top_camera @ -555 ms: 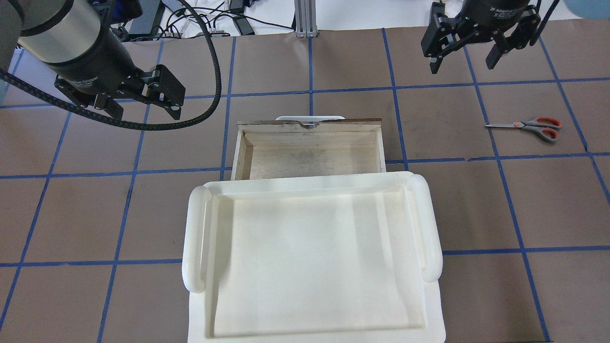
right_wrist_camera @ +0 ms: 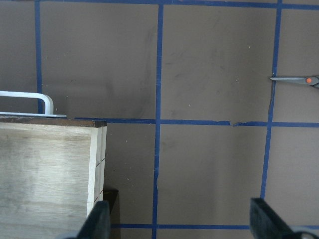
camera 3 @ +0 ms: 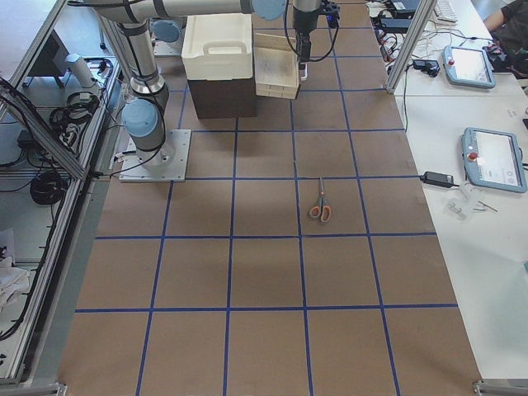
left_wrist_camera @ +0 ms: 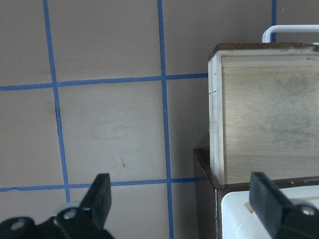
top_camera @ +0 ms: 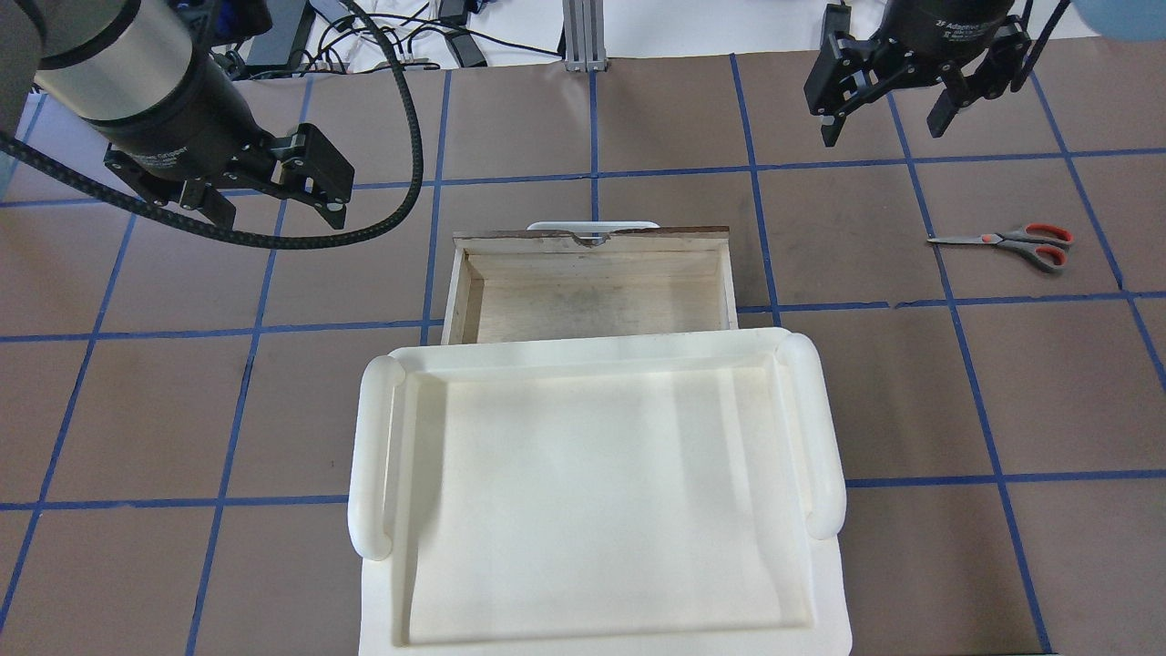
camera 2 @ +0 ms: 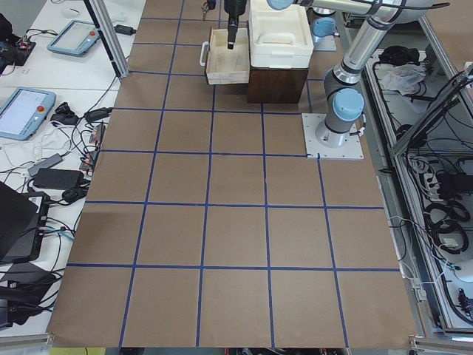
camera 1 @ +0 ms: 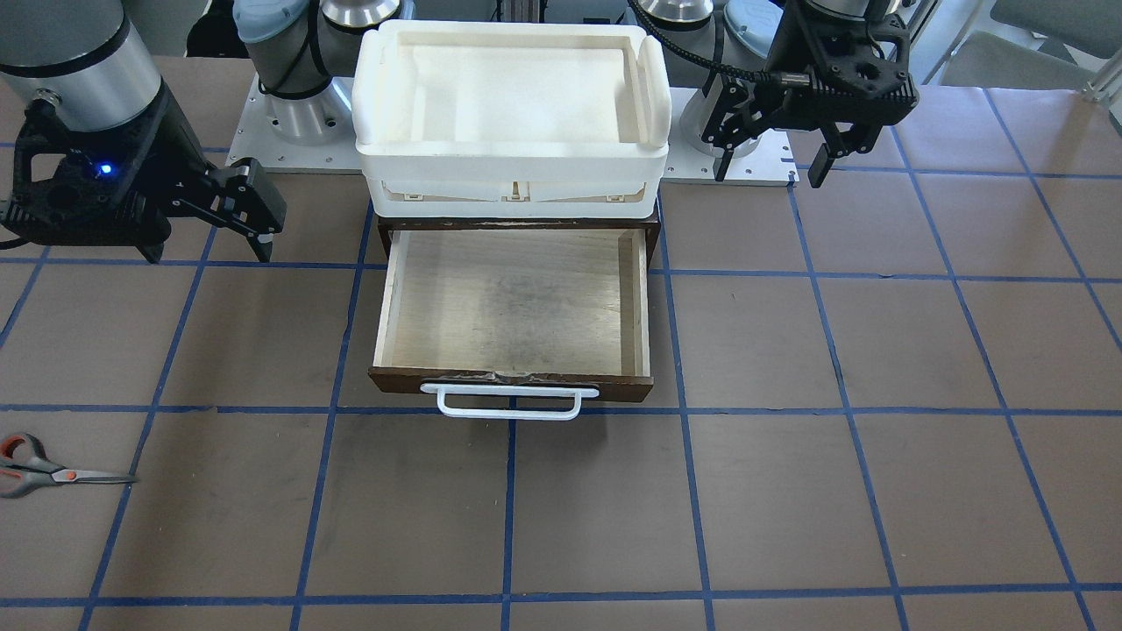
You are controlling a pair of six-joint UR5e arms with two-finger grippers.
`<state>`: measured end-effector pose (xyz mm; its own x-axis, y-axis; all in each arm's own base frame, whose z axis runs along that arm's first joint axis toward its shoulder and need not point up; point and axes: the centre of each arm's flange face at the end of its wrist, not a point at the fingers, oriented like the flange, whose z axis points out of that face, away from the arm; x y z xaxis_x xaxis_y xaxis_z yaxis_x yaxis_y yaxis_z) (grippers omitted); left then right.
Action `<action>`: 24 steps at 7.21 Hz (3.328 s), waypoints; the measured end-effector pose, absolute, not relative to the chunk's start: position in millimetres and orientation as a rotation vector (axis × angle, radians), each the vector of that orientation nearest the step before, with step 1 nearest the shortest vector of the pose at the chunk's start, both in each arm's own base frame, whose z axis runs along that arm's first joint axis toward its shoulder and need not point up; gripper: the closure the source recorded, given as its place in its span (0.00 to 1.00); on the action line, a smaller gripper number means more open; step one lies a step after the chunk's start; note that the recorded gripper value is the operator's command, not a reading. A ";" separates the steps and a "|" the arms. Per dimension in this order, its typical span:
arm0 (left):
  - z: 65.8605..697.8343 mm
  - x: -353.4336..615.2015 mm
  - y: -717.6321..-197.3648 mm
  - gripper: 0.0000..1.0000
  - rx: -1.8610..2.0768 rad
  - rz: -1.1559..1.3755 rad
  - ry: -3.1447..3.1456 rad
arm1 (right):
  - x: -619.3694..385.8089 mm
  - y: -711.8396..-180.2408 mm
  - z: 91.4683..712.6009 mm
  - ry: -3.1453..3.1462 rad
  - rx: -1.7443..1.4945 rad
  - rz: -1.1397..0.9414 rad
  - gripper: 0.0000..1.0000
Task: Put scissors in drawer and close it
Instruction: 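Move the right gripper toward the grey-and-orange scissors, then lower the right gripper over the scissors, aligned with the blades, then close the right gripper on the scissors and lift them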
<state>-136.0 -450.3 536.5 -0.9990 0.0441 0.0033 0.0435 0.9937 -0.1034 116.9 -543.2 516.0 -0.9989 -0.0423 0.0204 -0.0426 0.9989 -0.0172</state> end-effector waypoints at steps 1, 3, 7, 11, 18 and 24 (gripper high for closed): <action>536.5 -136.0 -450.3 0.00 -0.069 0.162 -3.131 | 113.8 -544.3 515.1 -3.119 0.117 0.026 0.00; 536.5 -136.0 -450.3 0.00 -0.069 0.162 -3.131 | 79.6 -551.7 508.5 -3.087 0.431 0.006 0.01; 536.5 -136.0 -450.3 0.00 -0.069 0.162 -3.131 | -88.4 -576.9 417.1 -2.872 1.259 -0.072 0.01; 537.6 -135.8 -449.0 0.00 -0.069 0.164 -3.132 | -180.4 -625.2 302.2 -2.472 1.890 -0.040 0.06; 537.6 -135.8 -448.3 0.00 -0.069 0.165 -3.133 | -194.8 -648.2 206.0 -2.216 2.164 0.026 0.11; 537.6 -135.8 -448.4 0.00 -0.069 0.165 -3.133 | -203.0 -650.2 179.3 -2.209 2.154 0.028 0.21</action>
<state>-135.8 -448.4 537.6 -0.9990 0.0439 0.0017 0.0435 0.9935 -0.1048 -203.0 -650.2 179.3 -0.0244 -0.9983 0.0526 -0.9993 0.0258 0.0260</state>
